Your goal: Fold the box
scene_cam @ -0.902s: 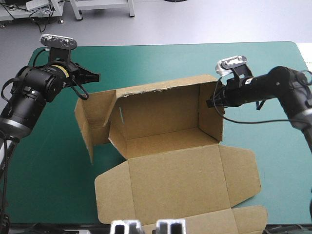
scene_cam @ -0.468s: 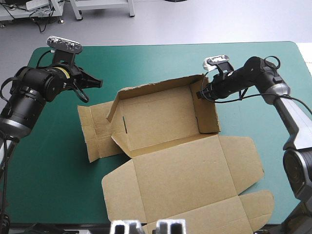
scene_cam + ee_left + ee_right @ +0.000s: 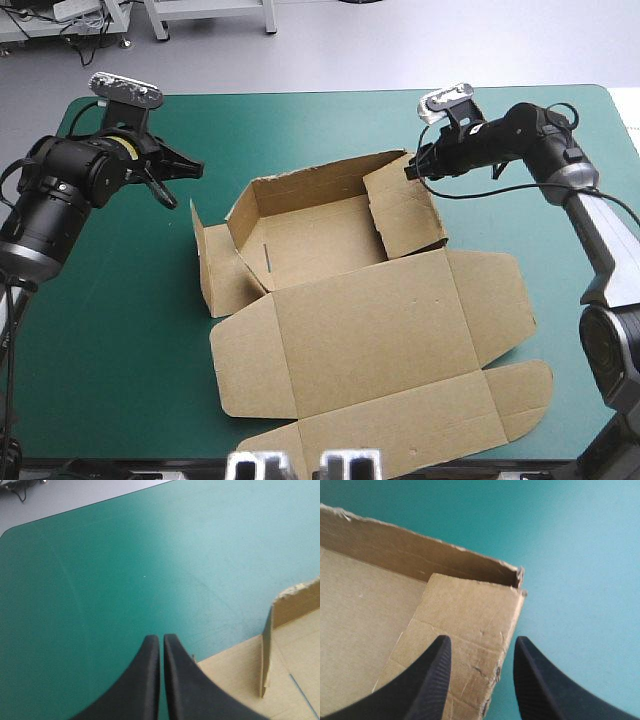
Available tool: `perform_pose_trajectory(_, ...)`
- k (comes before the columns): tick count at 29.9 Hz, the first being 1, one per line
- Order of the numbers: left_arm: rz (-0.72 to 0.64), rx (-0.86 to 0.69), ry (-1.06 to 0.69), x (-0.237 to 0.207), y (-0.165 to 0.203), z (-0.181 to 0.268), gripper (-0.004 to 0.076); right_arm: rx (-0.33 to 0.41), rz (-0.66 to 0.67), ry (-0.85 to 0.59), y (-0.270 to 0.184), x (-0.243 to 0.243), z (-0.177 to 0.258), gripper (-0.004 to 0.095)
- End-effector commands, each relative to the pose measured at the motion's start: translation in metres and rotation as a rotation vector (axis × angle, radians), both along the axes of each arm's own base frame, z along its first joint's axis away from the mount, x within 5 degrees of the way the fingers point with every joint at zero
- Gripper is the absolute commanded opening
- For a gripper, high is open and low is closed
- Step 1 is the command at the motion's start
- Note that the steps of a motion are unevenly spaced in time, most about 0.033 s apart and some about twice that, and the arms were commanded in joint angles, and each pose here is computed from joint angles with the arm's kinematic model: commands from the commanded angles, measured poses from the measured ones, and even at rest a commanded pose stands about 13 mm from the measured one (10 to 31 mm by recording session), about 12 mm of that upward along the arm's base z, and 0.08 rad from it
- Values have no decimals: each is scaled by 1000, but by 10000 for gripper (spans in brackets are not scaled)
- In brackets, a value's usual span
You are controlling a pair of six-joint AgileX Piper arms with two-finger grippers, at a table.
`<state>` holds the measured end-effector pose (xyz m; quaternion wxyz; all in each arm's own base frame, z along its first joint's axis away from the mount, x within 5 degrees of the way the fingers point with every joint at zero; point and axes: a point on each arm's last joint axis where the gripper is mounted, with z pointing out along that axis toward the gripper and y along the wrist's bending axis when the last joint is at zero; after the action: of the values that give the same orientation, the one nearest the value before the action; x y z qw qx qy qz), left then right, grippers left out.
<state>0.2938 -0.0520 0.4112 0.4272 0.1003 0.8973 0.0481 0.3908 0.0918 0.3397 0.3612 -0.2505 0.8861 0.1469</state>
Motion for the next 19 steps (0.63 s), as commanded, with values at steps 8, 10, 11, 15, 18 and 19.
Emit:
perform_pose_trajectory(8,120,-122,64,-12,54,12,13,43,18,-141,-9,-66,114,387)
perform_pose_trajectory(10,72,-184,107,-15,53,9,13,12,1,-90,-13,-77,116,387)
perform_pose_trajectory(11,49,-223,123,-16,53,9,13,-10,0,-60,-15,-81,115,387)
perform_pose_trajectory(15,-70,-344,209,-23,45,7,13,-41,8,9,-16,-84,109,386)
perform_pose_trajectory(18,-171,-398,272,-30,36,7,13,-32,3,13,-14,-75,103,386)
perform_pose_trajectory(19,-197,-417,291,-32,34,7,13,-34,3,20,-14,-71,99,386)
